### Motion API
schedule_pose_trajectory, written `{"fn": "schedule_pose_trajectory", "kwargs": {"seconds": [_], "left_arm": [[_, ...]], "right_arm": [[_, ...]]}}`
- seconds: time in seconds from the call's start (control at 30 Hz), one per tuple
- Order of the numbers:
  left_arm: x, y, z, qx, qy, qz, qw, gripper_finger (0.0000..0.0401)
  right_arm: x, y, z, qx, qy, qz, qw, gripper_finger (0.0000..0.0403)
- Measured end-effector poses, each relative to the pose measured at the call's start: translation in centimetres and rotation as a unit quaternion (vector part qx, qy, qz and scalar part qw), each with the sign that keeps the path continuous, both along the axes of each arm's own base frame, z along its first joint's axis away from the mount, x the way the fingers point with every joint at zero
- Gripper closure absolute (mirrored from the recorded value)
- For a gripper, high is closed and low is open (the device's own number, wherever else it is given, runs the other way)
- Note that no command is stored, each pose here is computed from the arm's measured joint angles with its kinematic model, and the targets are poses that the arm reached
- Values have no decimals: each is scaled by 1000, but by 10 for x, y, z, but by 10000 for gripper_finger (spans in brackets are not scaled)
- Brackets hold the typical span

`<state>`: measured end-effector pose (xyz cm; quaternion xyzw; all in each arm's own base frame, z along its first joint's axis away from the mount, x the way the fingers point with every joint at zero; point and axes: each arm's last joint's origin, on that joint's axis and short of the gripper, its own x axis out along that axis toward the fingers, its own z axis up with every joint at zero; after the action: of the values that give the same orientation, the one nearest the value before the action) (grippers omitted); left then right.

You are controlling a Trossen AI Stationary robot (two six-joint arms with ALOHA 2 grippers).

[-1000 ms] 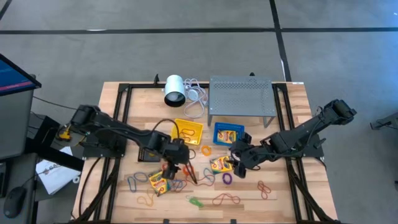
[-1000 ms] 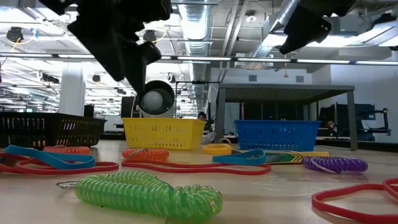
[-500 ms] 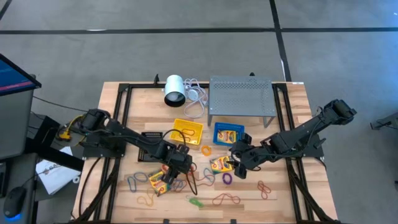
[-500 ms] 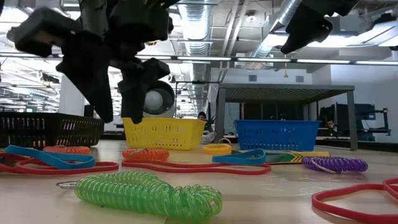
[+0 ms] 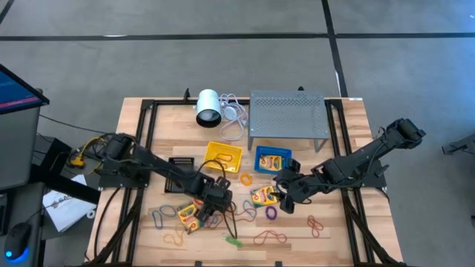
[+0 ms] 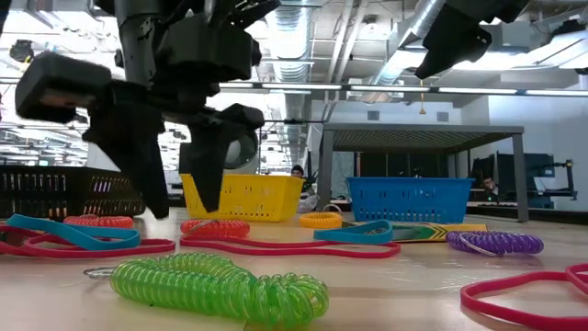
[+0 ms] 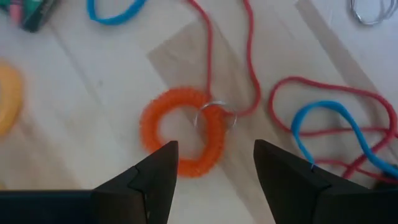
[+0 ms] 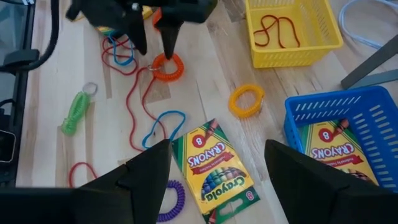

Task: Pick & Place Office Desk Supplies
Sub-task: Put the right orange spring keychain into the black bin

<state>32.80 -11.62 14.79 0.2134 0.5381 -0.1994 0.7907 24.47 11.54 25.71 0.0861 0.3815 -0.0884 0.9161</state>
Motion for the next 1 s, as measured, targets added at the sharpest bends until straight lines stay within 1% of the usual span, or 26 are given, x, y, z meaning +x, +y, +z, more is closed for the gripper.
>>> {"fn": "schedule_pose_trajectory", "kwargs": {"seconds": [0.2, 0.27, 0.37, 0.43, 0.53, 0.73, 1.0], "left_arm": [[3, 0, -9, 9, 4, 3, 1000, 199], [3, 1, -10, 23, 2, -1, 1000, 204], [4, 1, -9, 30, -5, -11, 999, 220], [4, 1, -9, 29, -7, -12, 999, 238], [4, 1, -9, 29, -8, -12, 999, 275], [4, 1, -9, 29, -8, -12, 999, 383], [4, 1, -8, 28, -8, -9, 1000, 398]], "right_arm": [[0, 0, 0, 0, 0, 0, 1000, 149], [0, 0, 0, 0, -1, 0, 1000, 149], [0, 0, 0, 0, -1, 1, 1000, 149], [0, 1, 0, 1, -2, 1, 1000, 149], [-1, 3, 0, 2, -2, 4, 1000, 149], [-3, 7, 0, 2, -2, 12, 1000, 149], [-3, 7, 0, 4, -2, 10, 1000, 149]]}}
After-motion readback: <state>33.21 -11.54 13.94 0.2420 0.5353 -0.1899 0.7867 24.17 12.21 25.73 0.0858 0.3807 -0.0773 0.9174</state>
